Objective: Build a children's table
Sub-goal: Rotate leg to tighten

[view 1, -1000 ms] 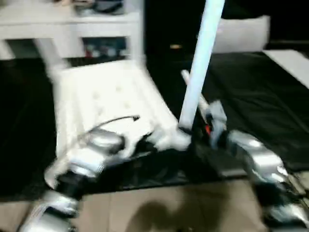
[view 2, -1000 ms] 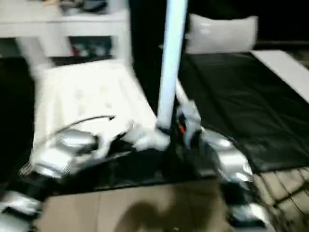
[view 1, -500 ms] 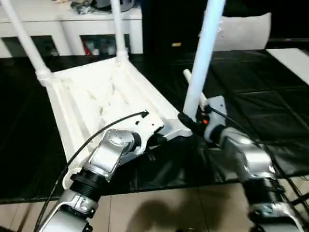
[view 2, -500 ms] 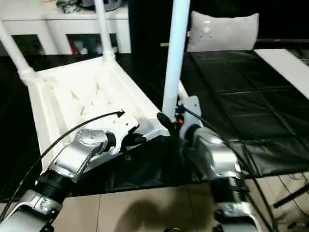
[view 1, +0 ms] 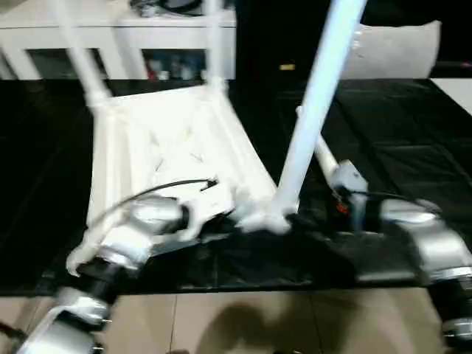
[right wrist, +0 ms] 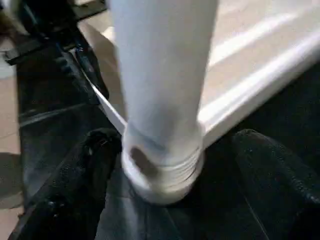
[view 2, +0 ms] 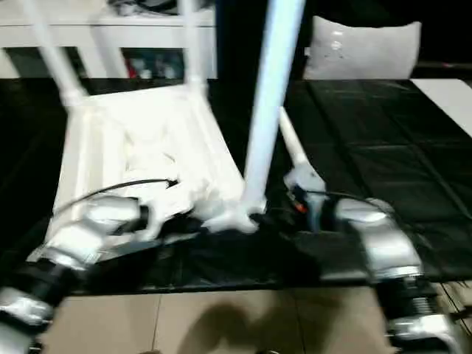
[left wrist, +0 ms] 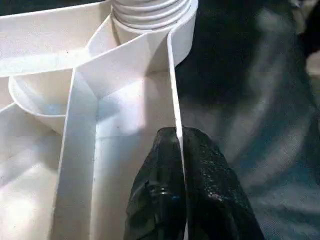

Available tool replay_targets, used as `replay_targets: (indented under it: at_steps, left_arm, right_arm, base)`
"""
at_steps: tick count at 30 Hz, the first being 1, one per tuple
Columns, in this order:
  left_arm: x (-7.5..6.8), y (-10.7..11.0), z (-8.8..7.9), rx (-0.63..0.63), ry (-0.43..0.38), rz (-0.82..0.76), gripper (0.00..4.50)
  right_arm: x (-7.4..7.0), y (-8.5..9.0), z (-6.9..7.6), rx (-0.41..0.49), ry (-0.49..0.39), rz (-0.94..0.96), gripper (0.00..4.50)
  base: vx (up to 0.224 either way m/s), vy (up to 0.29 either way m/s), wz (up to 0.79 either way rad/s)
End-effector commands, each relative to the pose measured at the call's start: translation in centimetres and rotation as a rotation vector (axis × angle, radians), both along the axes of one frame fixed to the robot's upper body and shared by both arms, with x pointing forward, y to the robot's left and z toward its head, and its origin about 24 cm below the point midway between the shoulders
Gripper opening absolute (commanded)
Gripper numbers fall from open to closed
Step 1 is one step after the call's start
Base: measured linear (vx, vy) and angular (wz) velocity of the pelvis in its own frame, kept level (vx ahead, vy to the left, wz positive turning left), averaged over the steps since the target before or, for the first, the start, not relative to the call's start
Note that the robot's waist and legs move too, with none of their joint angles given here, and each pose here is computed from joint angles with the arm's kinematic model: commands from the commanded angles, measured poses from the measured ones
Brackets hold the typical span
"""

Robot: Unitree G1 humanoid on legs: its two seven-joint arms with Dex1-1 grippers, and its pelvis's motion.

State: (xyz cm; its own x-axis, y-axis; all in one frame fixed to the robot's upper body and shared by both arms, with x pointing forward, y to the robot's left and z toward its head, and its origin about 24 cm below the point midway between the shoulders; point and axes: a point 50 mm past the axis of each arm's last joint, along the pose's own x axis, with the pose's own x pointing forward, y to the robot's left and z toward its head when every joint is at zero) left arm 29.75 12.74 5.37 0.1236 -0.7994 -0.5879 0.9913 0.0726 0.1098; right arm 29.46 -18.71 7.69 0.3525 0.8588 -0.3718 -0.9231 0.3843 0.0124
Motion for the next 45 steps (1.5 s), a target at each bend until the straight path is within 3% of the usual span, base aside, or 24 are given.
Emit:
replay_targets:
  at_steps: [1, 8, 17, 23, 26, 30, 31, 33, 34, 36, 39, 42, 45]
  left_arm:
    - [-1.0, -1.2, -0.1, 0.038, 0.034, -0.175, 0.0]
    - [-1.5, -0.7, -0.1, 0.071, 0.07, -0.277, 0.0]
    - [-1.4, -0.8, 0.1, 0.056, 0.072, -0.292, 0.0]
    - [-1.5, -0.9, 0.0, 0.028, 0.088, -0.27, 0.0]
    - [-1.3, -1.4, 0.0, -0.011, 0.087, -0.204, 0.0]
    - [-1.1, -2.1, 0.0, -0.044, 0.096, -0.089, 0.0]
    - [-0.5, -2.7, 0.0, -0.07, 0.088, 0.018, 0.0]
    - [-0.3, -3.0, 0.0, -0.08, 0.085, 0.058, 0.0]
    - [0.2, -3.7, 0.3, -0.119, 0.09, 0.167, 0.0]
    - [0.6, -4.4, 0.6, -0.148, 0.092, 0.261, 0.0]
    - [1.1, -5.2, 0.7, -0.163, 0.071, 0.348, 0.0]
    - [2.1, -6.3, 0.9, -0.175, 0.002, 0.502, 0.0]
    - [2.2, -6.7, 1.0, -0.182, -0.011, 0.532, 0.0]
  right_arm:
    - [0.0, 0.2, 0.4, 0.012, 0.004, 0.062, 3.52]
    - [-0.8, 0.8, 0.2, 0.054, 0.072, 0.184, 2.87]
    - [-1.4, 1.2, -0.2, 0.086, 0.139, 0.232, 2.13]
    - [-1.9, 1.4, -0.3, 0.126, 0.175, 0.239, 2.02]
    - [-1.7, 1.8, -0.3, 0.164, 0.168, 0.171, 2.02]
    - [-0.7, 2.4, -0.9, 0.119, 0.139, 0.01, 2.01]
    - [0.1, 3.0, -1.4, 0.085, 0.12, -0.112, 2.01]
    - [0.4, 3.1, -1.5, 0.081, 0.122, -0.158, 2.0]
    - [1.3, 3.7, -1.8, 0.093, 0.135, -0.298, 1.98]
    - [1.8, 4.5, -1.9, 0.118, 0.128, -0.394, 1.97]
    - [2.2, 5.4, -2.1, 0.128, 0.124, -0.463, 1.96]
    - [2.6, 5.9, -2.9, 0.089, 0.096, -0.575, 1.96]
    - [2.7, 5.8, -3.3, 0.071, 0.086, -0.615, 1.96]
  base:
    - [0.0, 0.0, 0.0]
    - [0.0, 0.0, 0.0]
    - [0.0, 0.0, 0.0]
    - [0.0, 0.0, 0.0]
    - [0.0, 0.0, 0.0]
    - [0.0, 0.0, 0.0]
    - [0.0, 0.0, 0.0]
    - [0.0, 0.0, 0.0]
    - [0.0, 0.0, 0.0]
    - [0.0, 0.0, 0.0]
    - [0.0, 0.0, 0.0]
    - [0.0, 0.0, 0.0]
    - [0.0, 0.0, 0.0]
